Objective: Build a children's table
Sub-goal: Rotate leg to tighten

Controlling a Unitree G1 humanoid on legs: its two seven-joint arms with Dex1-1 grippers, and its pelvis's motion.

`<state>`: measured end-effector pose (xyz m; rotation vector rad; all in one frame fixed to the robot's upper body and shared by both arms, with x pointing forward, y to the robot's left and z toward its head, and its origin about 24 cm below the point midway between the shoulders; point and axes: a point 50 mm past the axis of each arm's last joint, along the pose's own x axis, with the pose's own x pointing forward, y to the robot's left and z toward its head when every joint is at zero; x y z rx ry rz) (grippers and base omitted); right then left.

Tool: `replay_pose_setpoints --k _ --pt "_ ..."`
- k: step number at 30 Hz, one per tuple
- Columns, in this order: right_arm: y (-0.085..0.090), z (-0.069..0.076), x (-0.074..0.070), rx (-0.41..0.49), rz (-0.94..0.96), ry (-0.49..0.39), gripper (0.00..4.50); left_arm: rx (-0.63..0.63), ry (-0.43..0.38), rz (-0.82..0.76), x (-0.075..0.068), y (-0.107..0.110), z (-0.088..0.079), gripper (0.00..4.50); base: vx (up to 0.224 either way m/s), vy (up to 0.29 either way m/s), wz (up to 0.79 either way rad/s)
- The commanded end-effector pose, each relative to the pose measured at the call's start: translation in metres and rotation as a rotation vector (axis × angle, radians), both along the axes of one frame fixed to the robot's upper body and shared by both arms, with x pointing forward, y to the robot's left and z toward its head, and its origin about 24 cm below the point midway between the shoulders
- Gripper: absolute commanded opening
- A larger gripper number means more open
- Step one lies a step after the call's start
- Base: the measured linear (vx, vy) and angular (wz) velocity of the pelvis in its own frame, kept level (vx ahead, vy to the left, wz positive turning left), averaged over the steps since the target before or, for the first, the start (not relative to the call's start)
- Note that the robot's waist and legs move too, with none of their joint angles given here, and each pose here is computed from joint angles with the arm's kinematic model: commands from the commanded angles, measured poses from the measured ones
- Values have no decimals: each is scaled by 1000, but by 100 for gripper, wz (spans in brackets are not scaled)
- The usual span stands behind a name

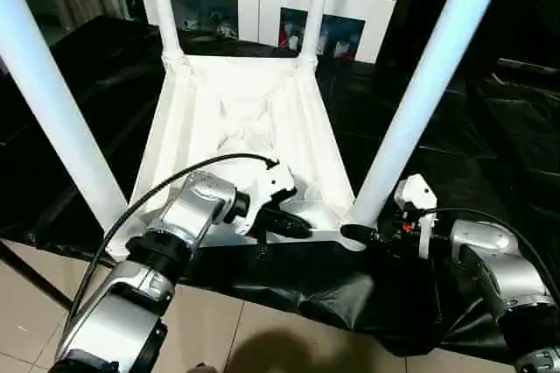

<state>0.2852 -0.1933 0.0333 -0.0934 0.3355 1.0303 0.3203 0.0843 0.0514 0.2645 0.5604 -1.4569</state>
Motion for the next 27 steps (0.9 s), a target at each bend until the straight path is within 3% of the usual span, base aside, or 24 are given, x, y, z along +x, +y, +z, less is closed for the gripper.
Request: replay_pose_setpoints --k 1,5,8,14,17,21,22,23,24,27 --pt "-3 2 1 2 -13 -2 262 15 40 -46 -7 -4 -7 0 0 0 0" --pt "-3 -4 7 16 -143 -15 262 26 38 -2 -5 -4 -9 0 0 0 0" --pt "-1 -20 20 46 -467 4 262 20 -18 247 12 -13 -12 0 0 0 0" --pt "15 -33 41 1 -905 39 262 55 -130 507 30 -35 -12 0 0 0 0" --pt "34 -32 48 -32 -924 30 262 74 -173 540 32 -46 -11 0 0 0 0" --pt "55 -25 54 -27 -859 -9 262 74 -172 548 30 -56 -13 0 0 0 0" --pt "57 -22 55 -3 -842 -24 262 75 -170 540 30 -57 -14 0 0 0 0" --pt "57 -20 55 22 -835 -35 317 76 -169 535 29 -57 -14 0 0 0 0" --pt "55 -16 55 78 -840 -46 317 79 -168 534 29 -56 -16 0 0 0 0" --pt "47 -11 54 105 -825 -81 339 83 -169 519 29 -53 -18 0 0 0 0"
